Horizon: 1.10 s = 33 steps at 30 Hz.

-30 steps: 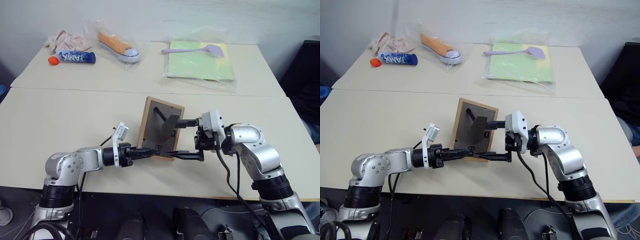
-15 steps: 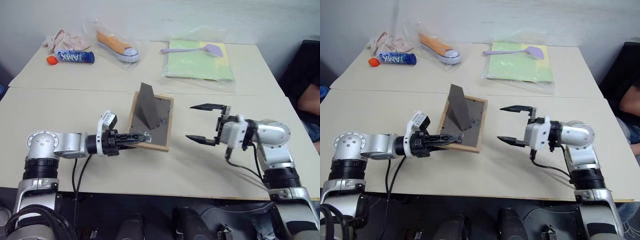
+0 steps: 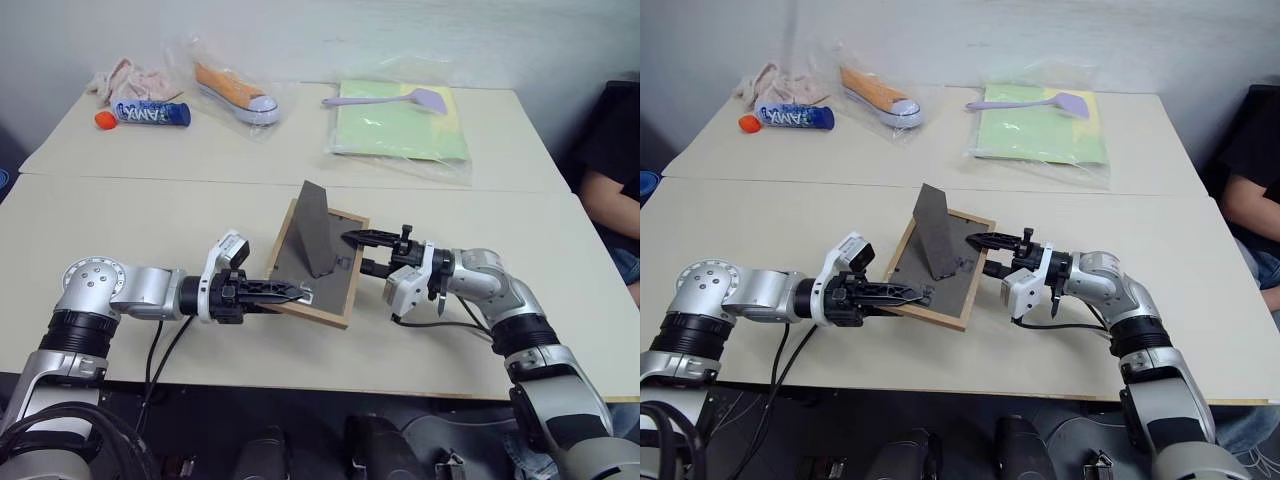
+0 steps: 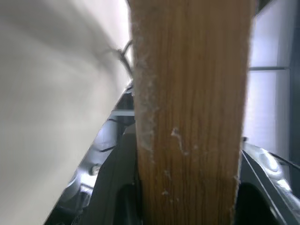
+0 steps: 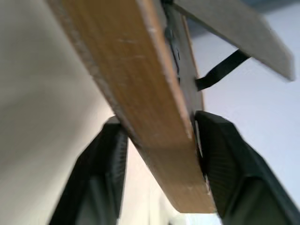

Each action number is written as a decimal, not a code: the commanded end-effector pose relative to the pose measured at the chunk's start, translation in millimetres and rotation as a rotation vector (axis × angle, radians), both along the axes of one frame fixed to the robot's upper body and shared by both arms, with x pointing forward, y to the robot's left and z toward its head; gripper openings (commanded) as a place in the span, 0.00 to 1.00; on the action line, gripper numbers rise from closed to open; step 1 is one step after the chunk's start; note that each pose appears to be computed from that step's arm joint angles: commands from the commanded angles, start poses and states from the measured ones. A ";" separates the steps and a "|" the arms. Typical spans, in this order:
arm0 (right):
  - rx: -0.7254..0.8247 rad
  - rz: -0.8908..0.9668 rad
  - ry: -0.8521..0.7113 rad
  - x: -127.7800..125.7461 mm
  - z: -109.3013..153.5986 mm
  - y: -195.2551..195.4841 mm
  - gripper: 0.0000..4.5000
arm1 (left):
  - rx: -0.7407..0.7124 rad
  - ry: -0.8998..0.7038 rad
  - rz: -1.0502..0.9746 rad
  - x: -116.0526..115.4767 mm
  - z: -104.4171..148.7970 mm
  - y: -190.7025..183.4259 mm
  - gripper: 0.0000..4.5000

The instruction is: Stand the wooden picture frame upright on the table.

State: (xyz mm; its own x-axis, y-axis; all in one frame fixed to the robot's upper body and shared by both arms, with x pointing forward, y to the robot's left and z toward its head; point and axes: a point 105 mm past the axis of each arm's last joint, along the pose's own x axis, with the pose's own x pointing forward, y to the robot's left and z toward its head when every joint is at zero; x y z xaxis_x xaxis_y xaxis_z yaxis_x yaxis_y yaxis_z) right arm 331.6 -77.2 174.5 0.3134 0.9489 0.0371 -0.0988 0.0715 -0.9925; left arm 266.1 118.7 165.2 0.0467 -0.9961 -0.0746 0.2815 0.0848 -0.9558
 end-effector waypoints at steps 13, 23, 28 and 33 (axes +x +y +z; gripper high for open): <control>0.183 -0.024 -0.062 -0.5 27.4 -6.5 0.28 | 0.104 -0.374 0.344 -0.5 39.8 52.7 0.80; 0.639 0.107 0.898 -14.3 23.2 -27.0 0.28 | 0.390 -1.259 0.404 5.4 36.1 85.3 0.92; 0.670 0.120 1.408 -25.3 -9.9 -32.1 0.28 | 0.386 -1.351 0.368 9.4 30.5 76.0 1.00; 0.685 0.025 1.441 -13.1 -38.9 -40.9 0.28 | 0.387 -1.342 0.361 9.8 23.5 76.6 1.00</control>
State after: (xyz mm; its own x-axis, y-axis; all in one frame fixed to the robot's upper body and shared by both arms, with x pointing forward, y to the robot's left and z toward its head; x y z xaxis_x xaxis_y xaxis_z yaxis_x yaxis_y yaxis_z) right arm 316.2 -113.5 127.9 0.4469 0.8881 0.1076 -0.8865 0.4235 0.1863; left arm 276.4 193.9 183.1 0.5360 -0.8431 -0.0436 0.8435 0.5326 0.0694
